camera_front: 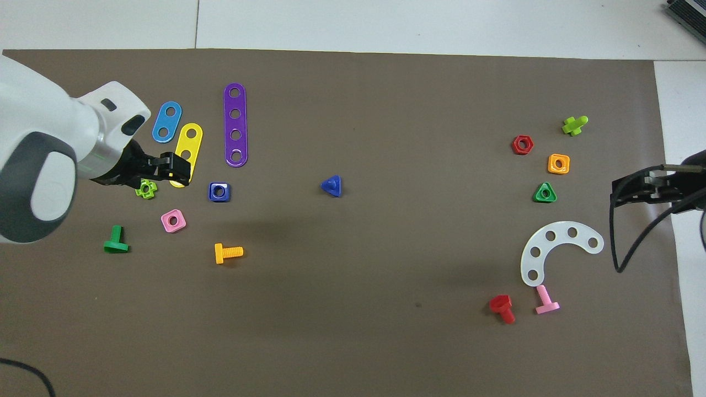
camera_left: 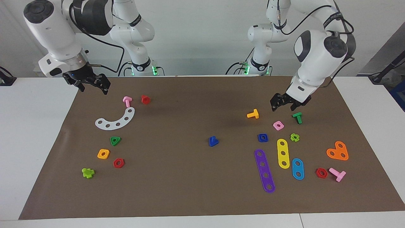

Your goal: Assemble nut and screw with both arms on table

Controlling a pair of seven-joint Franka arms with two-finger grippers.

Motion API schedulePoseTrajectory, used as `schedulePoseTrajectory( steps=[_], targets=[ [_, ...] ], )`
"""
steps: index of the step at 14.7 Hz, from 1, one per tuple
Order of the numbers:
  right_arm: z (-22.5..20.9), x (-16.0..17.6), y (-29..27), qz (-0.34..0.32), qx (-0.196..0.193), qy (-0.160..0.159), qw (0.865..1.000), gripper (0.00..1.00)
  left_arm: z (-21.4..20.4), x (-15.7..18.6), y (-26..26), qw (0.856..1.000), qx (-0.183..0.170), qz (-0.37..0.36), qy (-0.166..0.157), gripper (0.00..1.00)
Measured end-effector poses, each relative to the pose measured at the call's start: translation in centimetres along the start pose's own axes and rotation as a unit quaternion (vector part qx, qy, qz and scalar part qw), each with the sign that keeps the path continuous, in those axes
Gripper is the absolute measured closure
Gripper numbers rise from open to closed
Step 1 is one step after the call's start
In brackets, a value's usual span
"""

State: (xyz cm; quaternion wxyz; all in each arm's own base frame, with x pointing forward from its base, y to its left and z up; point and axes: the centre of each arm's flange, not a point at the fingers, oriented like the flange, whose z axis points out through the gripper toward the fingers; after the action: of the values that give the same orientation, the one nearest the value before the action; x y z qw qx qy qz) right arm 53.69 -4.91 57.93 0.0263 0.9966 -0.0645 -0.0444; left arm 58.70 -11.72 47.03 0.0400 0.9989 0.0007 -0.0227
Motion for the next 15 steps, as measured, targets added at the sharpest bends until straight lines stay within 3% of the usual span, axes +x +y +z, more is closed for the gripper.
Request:
schedulePoseTrajectory(
  steps=[3, 9, 15],
  targets=[
    [-1.9, -1.1, 1.4, -0.005, 0.004, 0.018, 1.000, 0.00, 5.5, 1.2, 0.4, 1.000, -0.006, -0.001, 0.019, 0.10],
    [-8.5, -3.1, 0.6, -0.013, 0.007, 0.035, 0.999, 0.00, 12.6, 1.4, 1.6, 0.999, -0.005, 0.039, 0.017, 0.19],
    [-7.3, -2.0, 0.1, -0.015, 0.012, 0.023, 1.000, 0.00, 15.7, 0.6, 1.9, 0.999, -0.002, 0.045, 0.001, 0.23]
  ],
)
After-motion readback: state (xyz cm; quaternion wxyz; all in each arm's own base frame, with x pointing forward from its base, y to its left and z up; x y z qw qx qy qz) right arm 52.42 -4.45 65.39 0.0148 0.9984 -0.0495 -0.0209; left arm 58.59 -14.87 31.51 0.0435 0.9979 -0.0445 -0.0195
